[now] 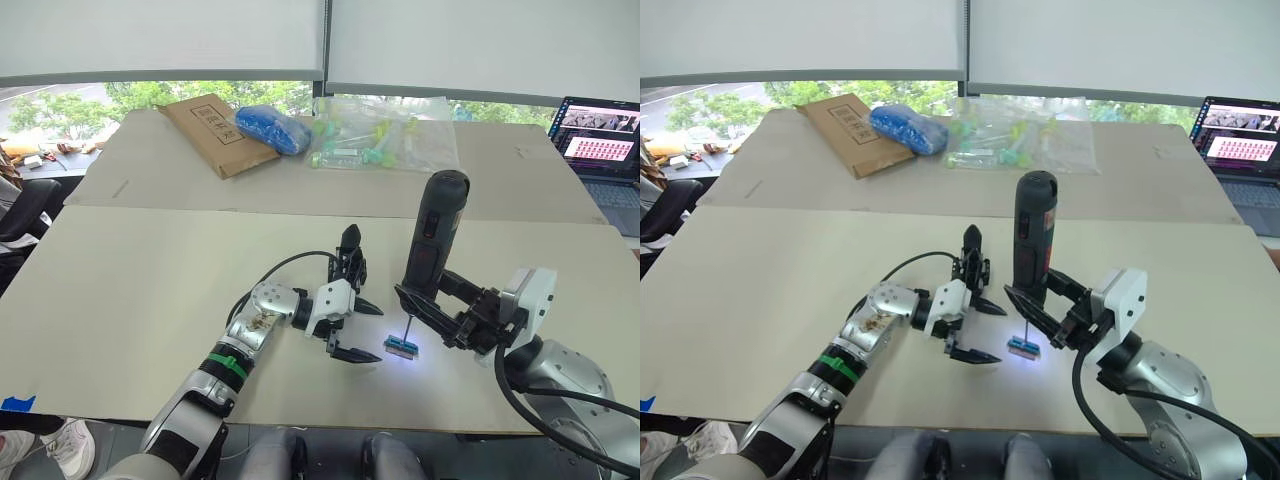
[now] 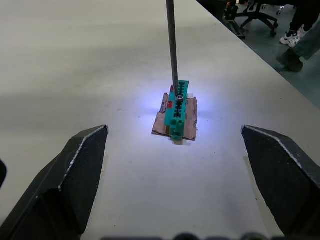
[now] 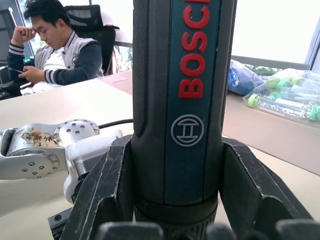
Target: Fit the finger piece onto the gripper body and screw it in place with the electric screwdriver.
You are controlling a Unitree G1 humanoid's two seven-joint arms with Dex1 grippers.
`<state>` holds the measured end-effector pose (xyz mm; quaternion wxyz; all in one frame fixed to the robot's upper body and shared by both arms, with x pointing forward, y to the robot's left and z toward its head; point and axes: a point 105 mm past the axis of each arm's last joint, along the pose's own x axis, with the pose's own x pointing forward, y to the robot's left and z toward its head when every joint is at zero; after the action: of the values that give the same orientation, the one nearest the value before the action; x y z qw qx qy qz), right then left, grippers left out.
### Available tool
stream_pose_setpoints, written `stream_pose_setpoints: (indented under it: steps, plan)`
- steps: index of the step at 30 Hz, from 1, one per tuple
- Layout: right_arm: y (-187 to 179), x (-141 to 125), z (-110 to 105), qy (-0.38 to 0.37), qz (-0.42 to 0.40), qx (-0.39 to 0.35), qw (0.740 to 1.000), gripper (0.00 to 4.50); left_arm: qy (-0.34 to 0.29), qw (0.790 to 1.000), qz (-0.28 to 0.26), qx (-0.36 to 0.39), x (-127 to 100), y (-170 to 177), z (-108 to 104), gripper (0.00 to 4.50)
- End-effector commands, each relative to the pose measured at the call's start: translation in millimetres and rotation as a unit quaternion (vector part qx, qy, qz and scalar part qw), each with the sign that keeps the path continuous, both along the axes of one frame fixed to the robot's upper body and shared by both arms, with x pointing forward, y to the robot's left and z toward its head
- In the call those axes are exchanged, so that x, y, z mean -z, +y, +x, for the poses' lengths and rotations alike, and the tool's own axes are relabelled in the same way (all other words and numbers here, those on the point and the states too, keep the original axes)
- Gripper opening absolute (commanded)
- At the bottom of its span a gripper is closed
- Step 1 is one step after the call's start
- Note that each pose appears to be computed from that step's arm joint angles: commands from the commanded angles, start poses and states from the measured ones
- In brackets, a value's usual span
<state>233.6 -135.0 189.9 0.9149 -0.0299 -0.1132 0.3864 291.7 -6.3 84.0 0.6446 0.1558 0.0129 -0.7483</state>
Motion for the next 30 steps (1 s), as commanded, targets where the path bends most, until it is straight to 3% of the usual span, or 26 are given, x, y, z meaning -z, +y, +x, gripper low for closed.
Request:
stream_pose_setpoints:
  steps: [1,30]
  plan:
    - [5.2,-16.0,-8.2,-0.036,0.006,-0.016,0.999,1.95,-0.022,1.0,-0.01,0.011,-8.4,-4.5,-0.8,4.5]
    - [5.6,-17.4,-10.1,-0.082,-0.044,-0.027,0.995,1.95,-0.023,1.0,-0.011,0.008,-6.9,-4.4,0.0,4.5]
